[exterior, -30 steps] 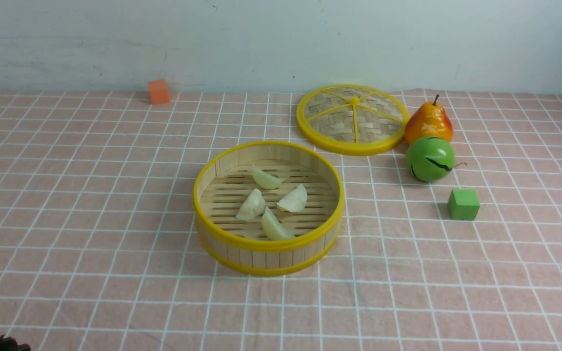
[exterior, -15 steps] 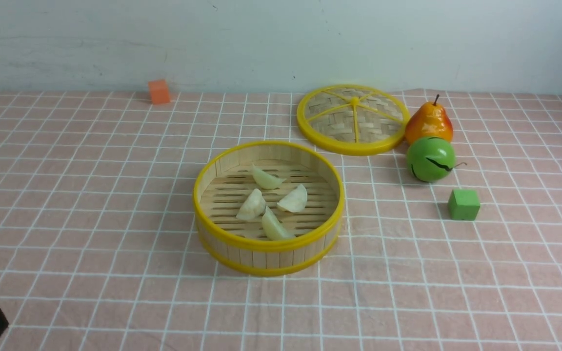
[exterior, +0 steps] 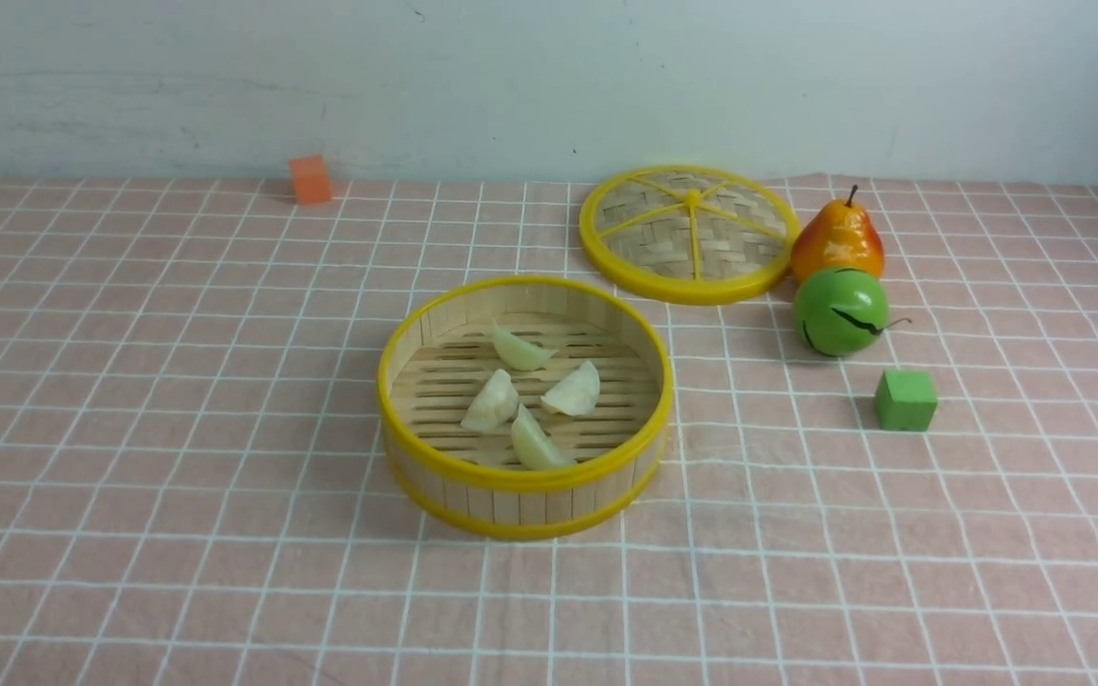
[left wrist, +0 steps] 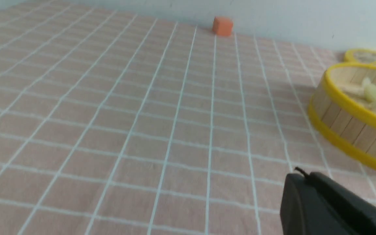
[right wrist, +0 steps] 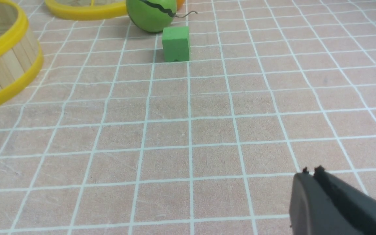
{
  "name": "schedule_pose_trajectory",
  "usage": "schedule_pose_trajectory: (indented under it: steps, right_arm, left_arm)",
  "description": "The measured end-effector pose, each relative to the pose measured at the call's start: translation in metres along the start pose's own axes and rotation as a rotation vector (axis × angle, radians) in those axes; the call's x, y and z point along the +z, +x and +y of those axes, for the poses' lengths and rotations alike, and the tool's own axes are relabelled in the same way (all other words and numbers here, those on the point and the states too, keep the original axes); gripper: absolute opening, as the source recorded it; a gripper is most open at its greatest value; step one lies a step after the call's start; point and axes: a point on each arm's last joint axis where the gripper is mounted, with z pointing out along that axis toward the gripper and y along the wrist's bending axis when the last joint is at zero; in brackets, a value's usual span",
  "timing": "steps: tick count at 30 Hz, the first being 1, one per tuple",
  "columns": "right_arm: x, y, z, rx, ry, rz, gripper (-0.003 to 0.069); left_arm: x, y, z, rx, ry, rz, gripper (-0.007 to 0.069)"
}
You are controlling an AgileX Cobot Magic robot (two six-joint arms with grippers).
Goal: Put the dumplings into the steamer on the table with the pink tablecloth.
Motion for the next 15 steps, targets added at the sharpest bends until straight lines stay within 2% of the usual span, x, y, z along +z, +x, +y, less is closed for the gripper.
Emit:
schedule_pose_trajectory:
  steps: [4,15]
  right_arm:
    - [0.0,0.0,0.0,0.0,0.0,0.0,0.0017]
    - [0.0,0.0,0.0,0.0,0.0,0.0,0.0018]
  left_arm:
    - [-0.0002,0.0087,0.0017,-0.003,-0.018,0.091,-0.0013]
    - [-0.0002,0.0096,0.0018,-0.003,-0.019,0.099,-0.0013]
